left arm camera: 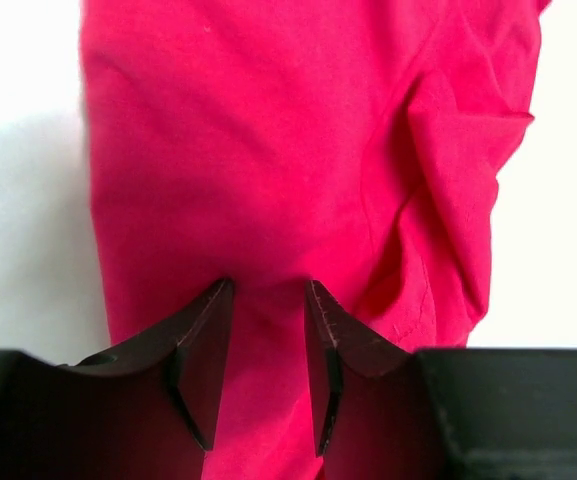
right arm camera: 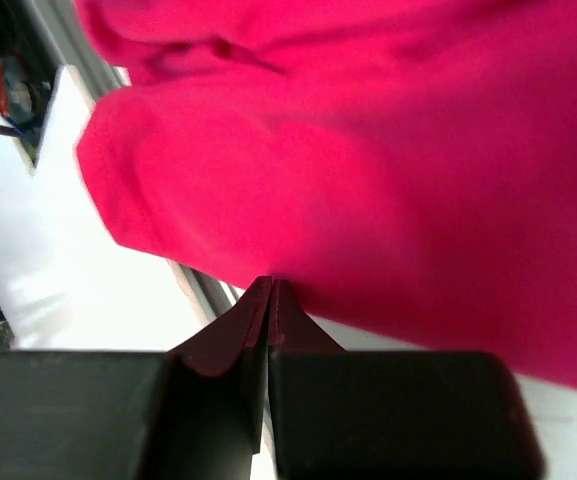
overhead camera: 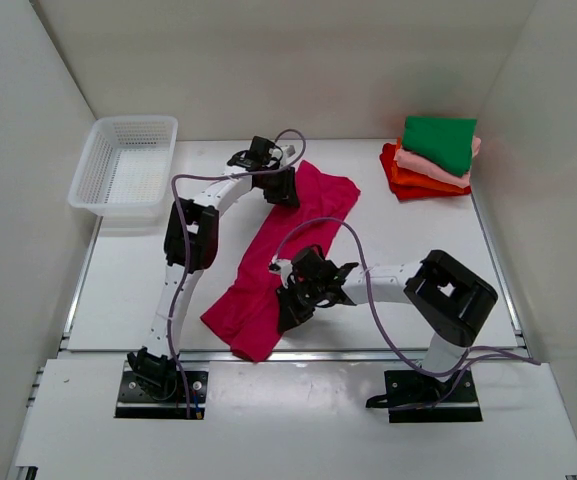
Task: Fold and stack the t-shirts
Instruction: Rotate the tshirt 90 degrees
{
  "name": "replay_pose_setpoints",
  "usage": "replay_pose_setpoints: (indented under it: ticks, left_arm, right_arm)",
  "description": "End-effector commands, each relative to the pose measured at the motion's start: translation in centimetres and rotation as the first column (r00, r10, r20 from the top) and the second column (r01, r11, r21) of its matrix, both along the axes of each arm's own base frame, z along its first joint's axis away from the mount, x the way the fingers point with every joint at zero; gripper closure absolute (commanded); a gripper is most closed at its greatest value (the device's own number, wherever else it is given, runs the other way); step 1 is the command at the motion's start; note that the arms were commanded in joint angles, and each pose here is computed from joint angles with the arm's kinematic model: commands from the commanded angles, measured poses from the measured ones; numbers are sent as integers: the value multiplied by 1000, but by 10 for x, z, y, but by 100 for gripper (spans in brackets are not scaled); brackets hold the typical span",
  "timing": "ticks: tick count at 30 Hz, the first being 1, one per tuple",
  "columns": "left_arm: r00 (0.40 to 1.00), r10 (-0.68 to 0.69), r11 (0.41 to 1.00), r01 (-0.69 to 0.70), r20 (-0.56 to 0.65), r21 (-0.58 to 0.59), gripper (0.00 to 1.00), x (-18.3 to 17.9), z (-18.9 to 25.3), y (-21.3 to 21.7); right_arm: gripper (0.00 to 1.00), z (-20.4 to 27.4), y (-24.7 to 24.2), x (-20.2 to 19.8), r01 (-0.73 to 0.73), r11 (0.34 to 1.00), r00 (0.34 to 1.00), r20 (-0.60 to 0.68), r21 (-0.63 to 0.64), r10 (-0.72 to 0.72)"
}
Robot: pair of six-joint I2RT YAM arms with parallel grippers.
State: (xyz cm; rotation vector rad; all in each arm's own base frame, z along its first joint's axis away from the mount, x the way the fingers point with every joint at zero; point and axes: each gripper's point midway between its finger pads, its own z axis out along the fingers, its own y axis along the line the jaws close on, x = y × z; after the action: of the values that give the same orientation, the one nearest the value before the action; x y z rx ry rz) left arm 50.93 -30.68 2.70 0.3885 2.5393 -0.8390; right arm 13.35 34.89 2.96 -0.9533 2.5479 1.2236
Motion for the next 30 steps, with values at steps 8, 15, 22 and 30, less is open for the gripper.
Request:
replay_pose_setpoints:
  ticks: [8, 15, 22, 30]
  left_arm:
    - [993, 113, 981, -105, -43, 161, 54, 24, -23, 26]
    - [962, 263, 963, -258, -71, 77, 54, 50, -21, 53]
    - [944, 324, 946, -325, -53, -3, 54, 76, -16, 57]
    - [944, 329, 944, -330, -37, -23, 54, 81, -11, 55]
  right_arm:
    - [100, -11, -63, 34, 10, 981, 999, 42, -196, -1]
    - [100, -15, -97, 45, -45, 964, 998, 33, -263, 55]
    - [100, 15, -76, 71, 3, 975, 981, 189, -222, 40]
    - [100, 44, 3, 64, 28, 999, 961, 276, 20, -33]
